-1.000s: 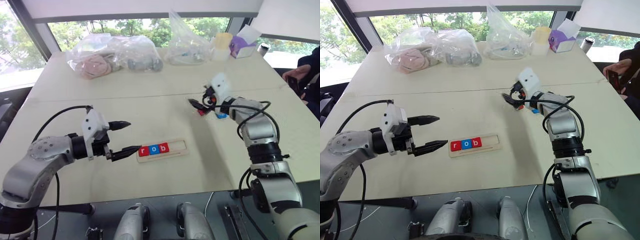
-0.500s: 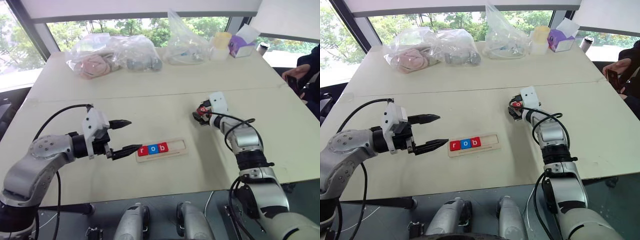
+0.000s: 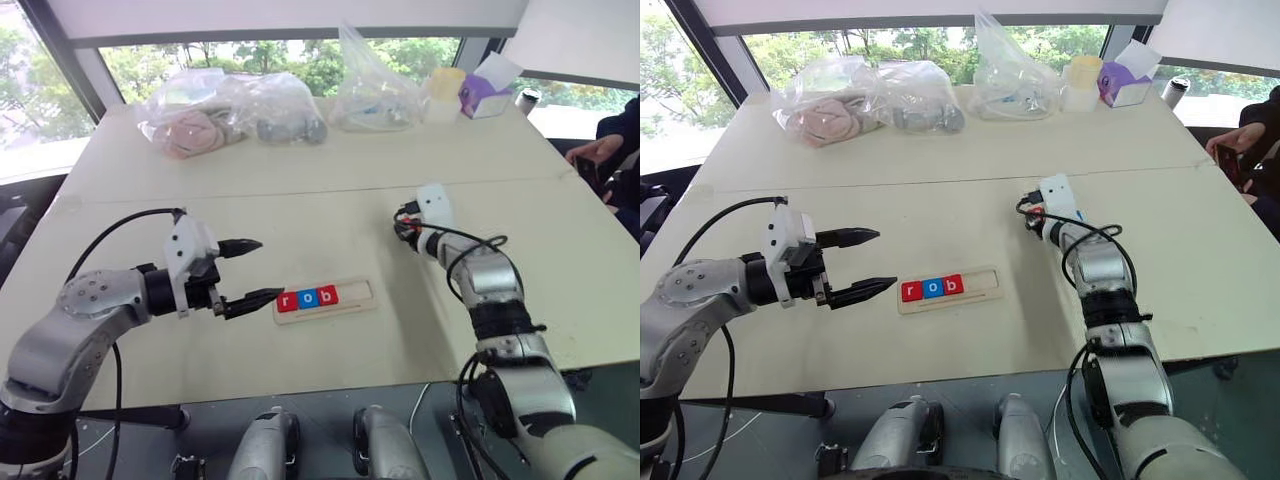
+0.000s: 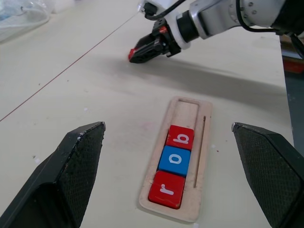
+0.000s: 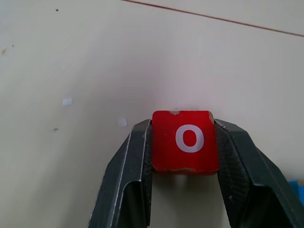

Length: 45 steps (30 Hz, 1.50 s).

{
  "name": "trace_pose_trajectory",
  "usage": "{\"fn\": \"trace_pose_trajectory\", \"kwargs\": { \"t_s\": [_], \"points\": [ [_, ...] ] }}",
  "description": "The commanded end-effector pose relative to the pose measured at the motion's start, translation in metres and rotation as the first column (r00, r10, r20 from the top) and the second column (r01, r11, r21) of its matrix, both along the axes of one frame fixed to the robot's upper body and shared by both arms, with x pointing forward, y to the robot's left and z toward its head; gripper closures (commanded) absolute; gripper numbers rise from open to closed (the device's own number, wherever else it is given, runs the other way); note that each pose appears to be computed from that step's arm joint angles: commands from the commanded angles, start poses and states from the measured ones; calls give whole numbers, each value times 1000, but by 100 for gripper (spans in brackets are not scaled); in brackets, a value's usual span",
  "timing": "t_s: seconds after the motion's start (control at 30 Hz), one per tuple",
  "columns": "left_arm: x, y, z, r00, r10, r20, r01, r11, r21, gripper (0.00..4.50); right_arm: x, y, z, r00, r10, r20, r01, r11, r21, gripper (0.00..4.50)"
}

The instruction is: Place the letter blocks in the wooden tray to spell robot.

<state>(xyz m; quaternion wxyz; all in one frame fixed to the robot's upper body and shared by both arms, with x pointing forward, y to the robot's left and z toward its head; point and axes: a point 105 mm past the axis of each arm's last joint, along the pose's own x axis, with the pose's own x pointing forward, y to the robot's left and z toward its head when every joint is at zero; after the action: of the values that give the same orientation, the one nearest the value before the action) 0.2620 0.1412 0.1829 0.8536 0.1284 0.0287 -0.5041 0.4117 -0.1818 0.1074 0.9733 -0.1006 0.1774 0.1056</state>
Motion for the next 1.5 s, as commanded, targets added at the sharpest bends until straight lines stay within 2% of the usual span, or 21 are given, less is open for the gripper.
{"fn": "trace_pose_trajectory", "kwargs": {
  "t_s": [0.03, 0.2, 0.33, 0.63, 1.07, 1.1, 1.13, 1.23, 1.27, 1.33, 1.37, 1.47, 1.5],
  "points": [
    [-2, -3, 6, 999, -13, 37, 13, 1000, 5, 0, -29, -6, 17, 999, -25, 41, 26, 1000, -17, 330],
    [-5, -3, 3, 999, -29, 19, 29, 1000, 1, 0, -96, -9, 22, 995, -102, -2, 102, 994, 32, 330],
    [-4, -4, 1, 999, -44, 8, 44, 999, -1, 0, -120, -11, 19, 990, -139, -29, 140, 989, 55, 330],
    [-3, -3, 3, 998, -64, 6, 64, 998, 7, 0, -126, -4, 4, 987, -145, -66, 151, 984, 94, 330],
    [-4, -4, 2, 998, -58, 3, 58, 998, 15, 0, -106, 14, -10, 996, -63, -67, 70, 992, 110, 330],
    [-4, -3, 2, 998, -55, 3, 55, 998, 17, 0, -106, 15, -10, 996, -53, -70, 60, 992, 108, 222],
    [-4, -2, 2, 999, -52, 1, 52, 998, 19, 0, -107, 16, -10, 997, -29, -72, 36, 995, 93, 181],
    [-5, 0, 1, 999, -47, -2, 47, 999, 23, 0, -111, 18, -10, 997, 26, -76, -21, 998, 64, 18],
    [-6, 1, 1, 999, -45, -3, 45, 999, 24, 0, -113, 19, -6, 995, 73, -69, -70, 996, 46, 4],
    [-7, 1, 0, 999, -43, -4, 43, 999, 23, 0, -117, 20, 1, 983, 169, -67, -168, 986, 17, 4],
    [-7, 1, 0, 999, -43, -5, 43, 999, 22, 0, -121, 20, 10, 962, 266, -63, -267, 963, -14, 4],
    [-7, 0, -1, 999, -44, -6, 44, 999, 21, 0, -131, 21, 29, 856, 513, -53, -516, 846, -135, 4],
    [-7, 0, -1, 999, -46, -4, 46, 999, 19, 0, -135, 19, 31, 796, 601, -68, -603, 779, -173, 4]
  ]
}}
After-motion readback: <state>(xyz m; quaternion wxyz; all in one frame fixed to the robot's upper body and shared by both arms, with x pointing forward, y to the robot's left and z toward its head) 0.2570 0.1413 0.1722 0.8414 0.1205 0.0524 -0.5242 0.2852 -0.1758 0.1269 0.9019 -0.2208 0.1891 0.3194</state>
